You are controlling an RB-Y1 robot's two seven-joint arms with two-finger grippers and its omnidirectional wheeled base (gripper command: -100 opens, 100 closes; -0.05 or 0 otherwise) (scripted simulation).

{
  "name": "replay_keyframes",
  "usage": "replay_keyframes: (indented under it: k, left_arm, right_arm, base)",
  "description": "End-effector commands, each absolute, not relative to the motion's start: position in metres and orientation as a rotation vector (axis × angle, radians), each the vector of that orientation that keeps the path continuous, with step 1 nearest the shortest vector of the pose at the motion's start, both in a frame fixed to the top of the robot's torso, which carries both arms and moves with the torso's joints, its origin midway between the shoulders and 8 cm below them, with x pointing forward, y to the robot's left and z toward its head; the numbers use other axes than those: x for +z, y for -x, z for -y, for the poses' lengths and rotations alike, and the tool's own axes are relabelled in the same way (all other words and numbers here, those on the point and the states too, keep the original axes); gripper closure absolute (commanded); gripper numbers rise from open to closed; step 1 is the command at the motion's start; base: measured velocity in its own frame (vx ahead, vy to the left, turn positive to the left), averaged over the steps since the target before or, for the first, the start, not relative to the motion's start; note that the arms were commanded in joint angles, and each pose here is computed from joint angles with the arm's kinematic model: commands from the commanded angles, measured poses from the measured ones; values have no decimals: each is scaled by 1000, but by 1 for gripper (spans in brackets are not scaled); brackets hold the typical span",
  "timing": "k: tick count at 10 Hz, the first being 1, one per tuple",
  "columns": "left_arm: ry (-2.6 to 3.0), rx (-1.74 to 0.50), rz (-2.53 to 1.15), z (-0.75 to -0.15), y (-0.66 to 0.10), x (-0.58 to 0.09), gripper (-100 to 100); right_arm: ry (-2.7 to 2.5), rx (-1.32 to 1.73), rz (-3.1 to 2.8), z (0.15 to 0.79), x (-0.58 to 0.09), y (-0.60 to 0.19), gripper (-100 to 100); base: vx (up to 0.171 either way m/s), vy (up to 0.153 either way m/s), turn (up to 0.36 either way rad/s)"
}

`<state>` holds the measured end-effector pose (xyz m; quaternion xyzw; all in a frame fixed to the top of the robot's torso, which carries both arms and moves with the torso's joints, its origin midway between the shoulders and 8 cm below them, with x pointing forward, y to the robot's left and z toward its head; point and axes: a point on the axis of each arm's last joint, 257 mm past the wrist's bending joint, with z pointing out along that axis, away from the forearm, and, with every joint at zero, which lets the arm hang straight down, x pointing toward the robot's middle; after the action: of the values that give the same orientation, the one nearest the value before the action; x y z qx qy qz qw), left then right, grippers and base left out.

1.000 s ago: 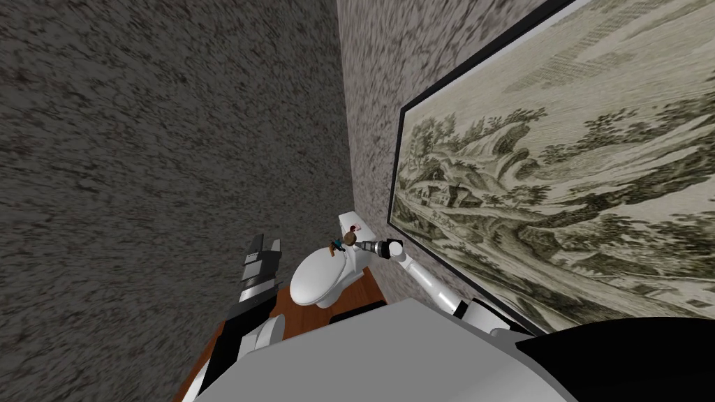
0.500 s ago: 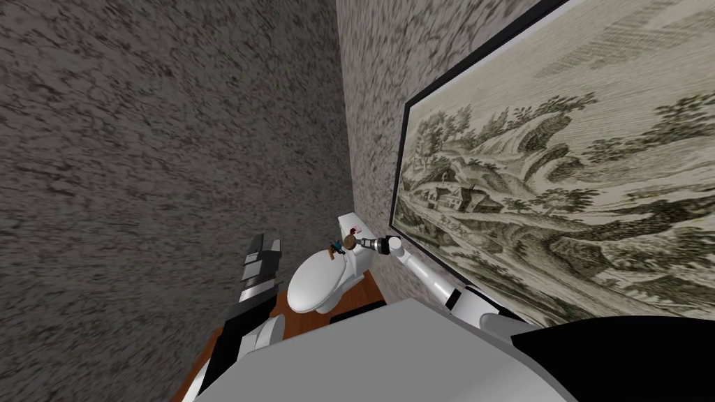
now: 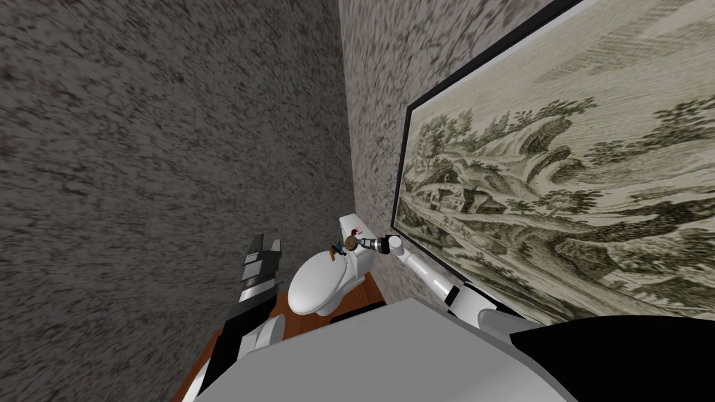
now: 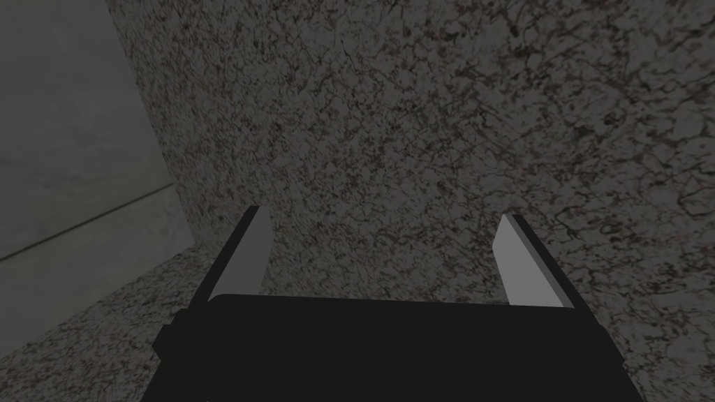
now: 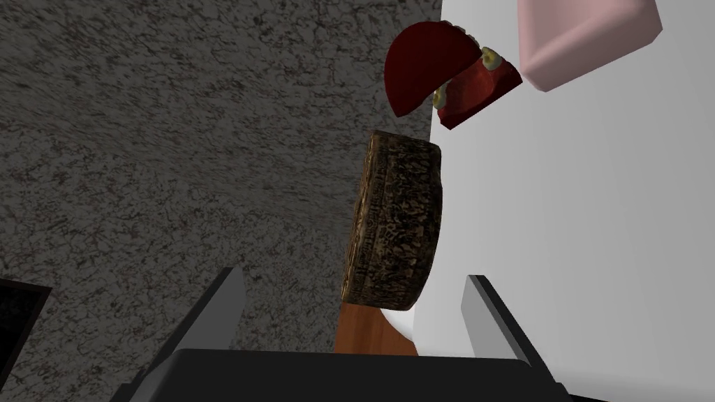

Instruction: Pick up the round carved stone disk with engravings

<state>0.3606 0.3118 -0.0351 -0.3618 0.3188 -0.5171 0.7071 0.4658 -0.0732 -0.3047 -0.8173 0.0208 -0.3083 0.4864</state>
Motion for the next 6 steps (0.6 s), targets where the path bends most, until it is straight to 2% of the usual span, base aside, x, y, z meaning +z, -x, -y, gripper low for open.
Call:
replay_keyframes:
  k: [1,5,6]
  left_arm:
    - [804,-1149,-708,-312,-361,-35,0]
    - [804,-1149,-708,-312,-361,-35,0]
    - [804,-1149,-708,-312,-361,-35,0]
  right_arm:
    - [1988,-750,-51,73,-305,-466,100]
    - [1988,-750,-50,73,-305,-466,100]
    - [1988,-750,-50,73,-305,-466,0]
  base:
    - [0,0,0]
    - [0,0,0]
    - [0,0,0]
